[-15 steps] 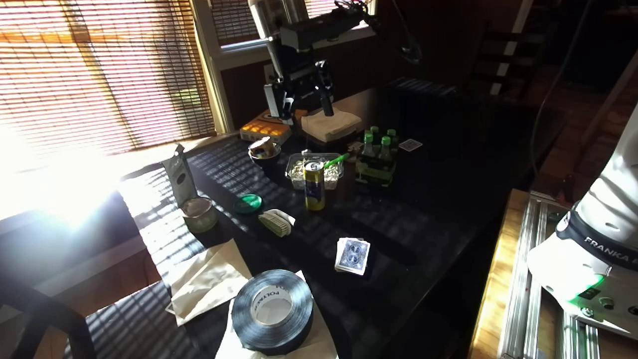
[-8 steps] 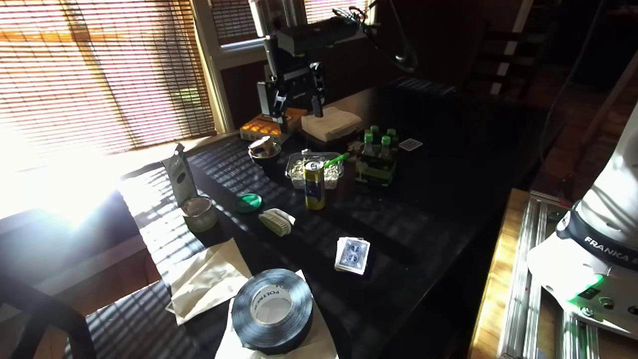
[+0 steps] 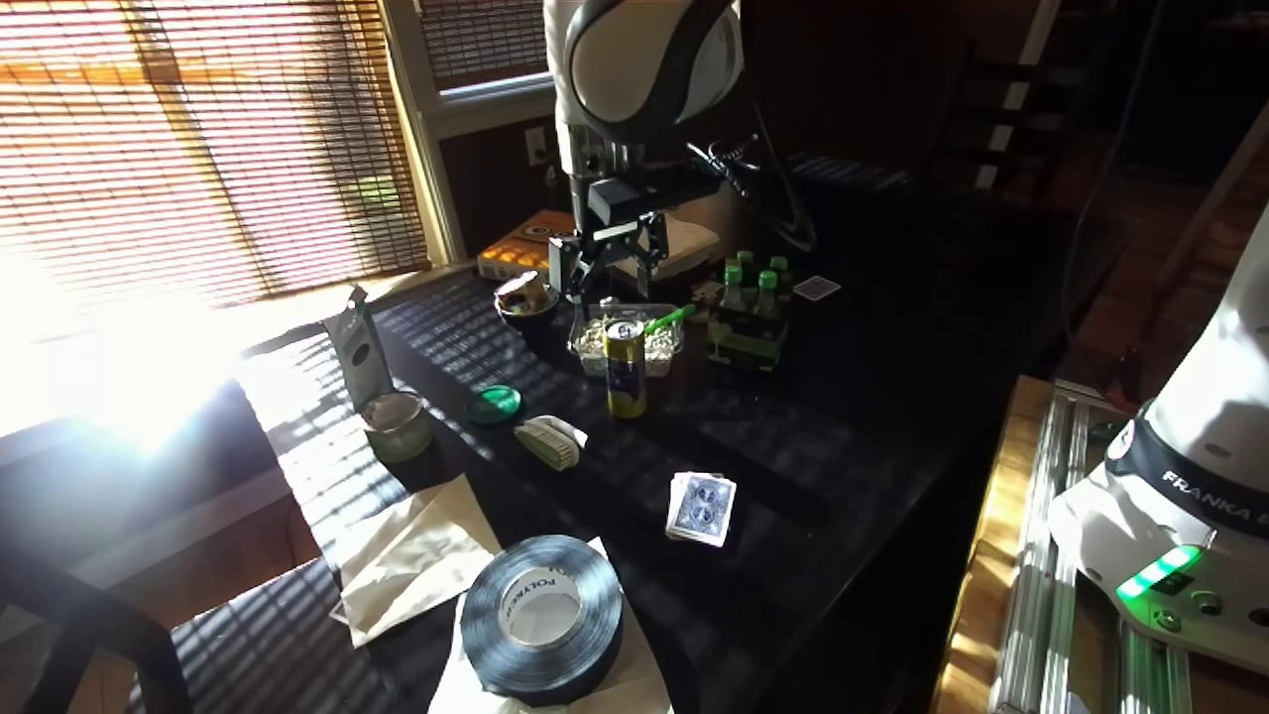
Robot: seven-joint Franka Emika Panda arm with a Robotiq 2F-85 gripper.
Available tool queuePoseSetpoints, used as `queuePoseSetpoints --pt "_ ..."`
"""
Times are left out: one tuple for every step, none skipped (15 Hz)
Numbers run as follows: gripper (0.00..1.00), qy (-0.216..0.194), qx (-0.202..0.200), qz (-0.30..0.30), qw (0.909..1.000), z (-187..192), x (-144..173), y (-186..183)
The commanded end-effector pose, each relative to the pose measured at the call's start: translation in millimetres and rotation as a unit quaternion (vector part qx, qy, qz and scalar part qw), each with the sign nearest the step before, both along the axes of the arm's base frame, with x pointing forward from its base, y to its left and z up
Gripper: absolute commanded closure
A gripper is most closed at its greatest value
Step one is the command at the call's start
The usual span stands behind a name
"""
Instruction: Move the yellow can to the back.
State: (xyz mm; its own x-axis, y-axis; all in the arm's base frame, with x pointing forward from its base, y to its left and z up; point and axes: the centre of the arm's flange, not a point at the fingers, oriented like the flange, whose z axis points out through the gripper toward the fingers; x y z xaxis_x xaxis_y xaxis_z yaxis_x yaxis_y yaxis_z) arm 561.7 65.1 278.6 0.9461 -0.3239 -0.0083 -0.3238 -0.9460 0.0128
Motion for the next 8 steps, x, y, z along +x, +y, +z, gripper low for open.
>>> queuePoseSetpoints --pt "0.00 -0.002 0.000 -0.037 0.9993 -31.8 -2.7 0.4" --pt "0.00 -0.004 -0.003 -0.047 0.9989 -38.0 -3.0 -0.8" --pt "0.00 -0.010 -0.005 -0.059 0.9982 -43.7 -3.6 -3.6" --pt "0.00 -0.014 -0.004 -0.067 0.9976 -48.2 -4.0 -6.3" --pt "0.00 -0.016 -0.006 -0.075 0.9971 -51.2 -4.2 -8.9" --pt "0.00 -0.017 -0.008 -0.079 0.9967 -53.8 -4.3 -11.8" --pt "0.00 -0.020 -0.009 -0.083 0.9963 -56.1 -4.3 -14.1" --pt "0.00 -0.025 -0.013 -0.086 0.9959 -57.9 -3.3 -15.8"
